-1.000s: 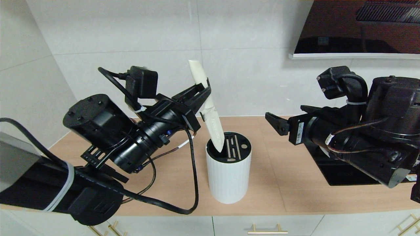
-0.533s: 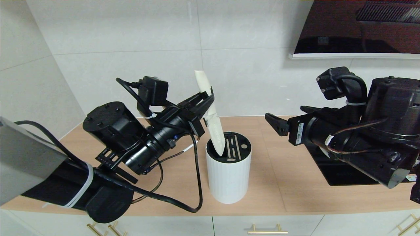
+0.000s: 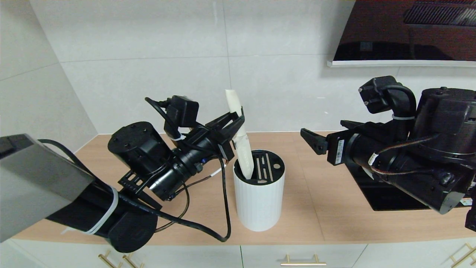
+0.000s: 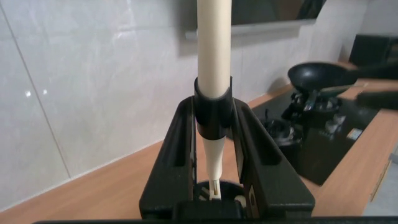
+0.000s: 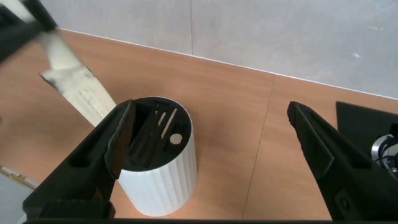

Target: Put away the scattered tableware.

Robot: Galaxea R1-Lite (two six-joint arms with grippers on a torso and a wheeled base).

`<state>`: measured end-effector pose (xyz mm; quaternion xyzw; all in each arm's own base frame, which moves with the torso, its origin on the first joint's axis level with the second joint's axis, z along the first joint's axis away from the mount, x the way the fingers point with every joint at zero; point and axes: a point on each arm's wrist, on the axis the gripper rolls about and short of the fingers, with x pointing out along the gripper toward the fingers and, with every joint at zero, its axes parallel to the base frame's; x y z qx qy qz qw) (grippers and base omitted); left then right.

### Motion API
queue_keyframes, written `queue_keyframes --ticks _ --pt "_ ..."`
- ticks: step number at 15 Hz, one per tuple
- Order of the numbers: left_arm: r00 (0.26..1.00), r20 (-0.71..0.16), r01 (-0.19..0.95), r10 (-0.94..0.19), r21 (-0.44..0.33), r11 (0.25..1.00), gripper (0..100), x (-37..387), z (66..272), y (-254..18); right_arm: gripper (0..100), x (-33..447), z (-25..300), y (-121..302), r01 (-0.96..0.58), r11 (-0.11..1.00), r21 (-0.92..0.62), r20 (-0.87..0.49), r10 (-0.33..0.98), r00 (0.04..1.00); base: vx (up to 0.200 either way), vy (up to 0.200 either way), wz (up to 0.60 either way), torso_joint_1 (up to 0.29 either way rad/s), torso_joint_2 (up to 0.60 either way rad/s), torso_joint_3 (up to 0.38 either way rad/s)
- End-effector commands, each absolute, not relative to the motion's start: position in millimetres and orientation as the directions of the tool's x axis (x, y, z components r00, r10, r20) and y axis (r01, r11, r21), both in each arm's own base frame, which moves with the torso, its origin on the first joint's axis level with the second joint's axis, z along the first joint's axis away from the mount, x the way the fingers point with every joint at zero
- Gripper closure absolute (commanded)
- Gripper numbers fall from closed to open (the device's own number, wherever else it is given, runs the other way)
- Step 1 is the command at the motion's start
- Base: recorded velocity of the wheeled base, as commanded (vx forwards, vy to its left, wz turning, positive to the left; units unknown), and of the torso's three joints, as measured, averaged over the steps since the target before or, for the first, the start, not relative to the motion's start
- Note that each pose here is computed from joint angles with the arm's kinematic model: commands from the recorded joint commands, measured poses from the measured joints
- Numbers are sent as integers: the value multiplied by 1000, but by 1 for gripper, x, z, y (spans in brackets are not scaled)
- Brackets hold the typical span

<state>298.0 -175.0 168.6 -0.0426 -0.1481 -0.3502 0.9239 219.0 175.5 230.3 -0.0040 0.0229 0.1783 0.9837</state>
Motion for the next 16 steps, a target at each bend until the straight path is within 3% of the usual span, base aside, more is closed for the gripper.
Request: queue_keyframes --ticks 1,8,16 --pt "717 279 661 -639 20 750 100 302 158 -178 0 219 230 176 -351 936 0 -48 351 935 0 0 0 0 0 0" --pt "735 182 664 -653 0 748 100 315 119 -187 0 219 230 176 -351 936 1 -45 351 935 0 0 0 0 0 0" --pt "739 142 666 -658 -8 746 100 319 100 -192 0 220 230 175 -349 937 1 -45 349 936 0 0 0 0 0 0"
